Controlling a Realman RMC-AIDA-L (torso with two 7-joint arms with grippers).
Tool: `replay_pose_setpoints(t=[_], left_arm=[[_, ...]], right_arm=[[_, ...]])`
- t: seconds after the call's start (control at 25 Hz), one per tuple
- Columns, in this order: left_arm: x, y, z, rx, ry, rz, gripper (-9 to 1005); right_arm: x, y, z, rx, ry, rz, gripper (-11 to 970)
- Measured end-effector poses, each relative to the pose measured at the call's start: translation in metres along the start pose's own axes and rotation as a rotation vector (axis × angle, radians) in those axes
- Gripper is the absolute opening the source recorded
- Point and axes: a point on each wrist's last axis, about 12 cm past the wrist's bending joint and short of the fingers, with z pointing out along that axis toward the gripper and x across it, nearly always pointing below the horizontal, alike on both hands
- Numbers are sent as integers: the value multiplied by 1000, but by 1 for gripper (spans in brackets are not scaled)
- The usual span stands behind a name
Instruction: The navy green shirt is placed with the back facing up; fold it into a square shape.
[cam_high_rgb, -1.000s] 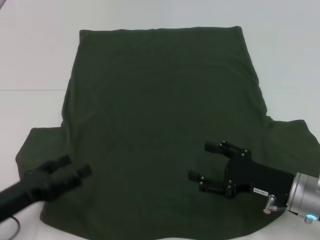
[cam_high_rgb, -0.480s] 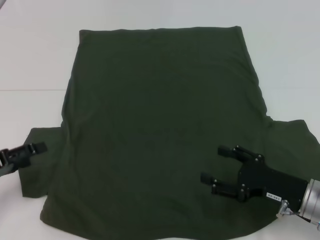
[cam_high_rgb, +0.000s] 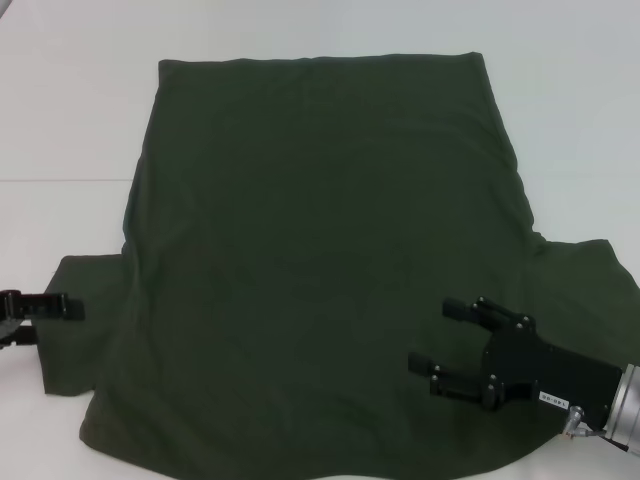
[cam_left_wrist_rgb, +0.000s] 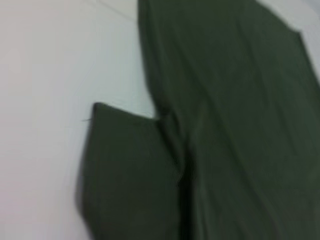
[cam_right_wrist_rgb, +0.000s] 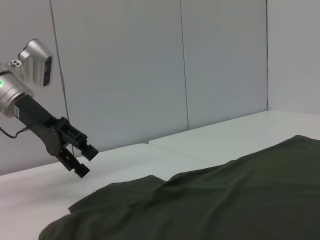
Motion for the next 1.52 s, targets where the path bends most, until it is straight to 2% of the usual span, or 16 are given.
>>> replay_pose_setpoints(t=[0.4,0.64,1.52], left_arm=[[-1,11,9,-104,-9,-38,935],[1,14,18,-121,-16,-50,935],[3,11,29,-145,-4,-66,935]], right_arm=[[-1,-1,0,4,-2,-7,927],[-2,-1,0,6,-5,-8,928],[-1,-1,1,9,-4,-9,927]])
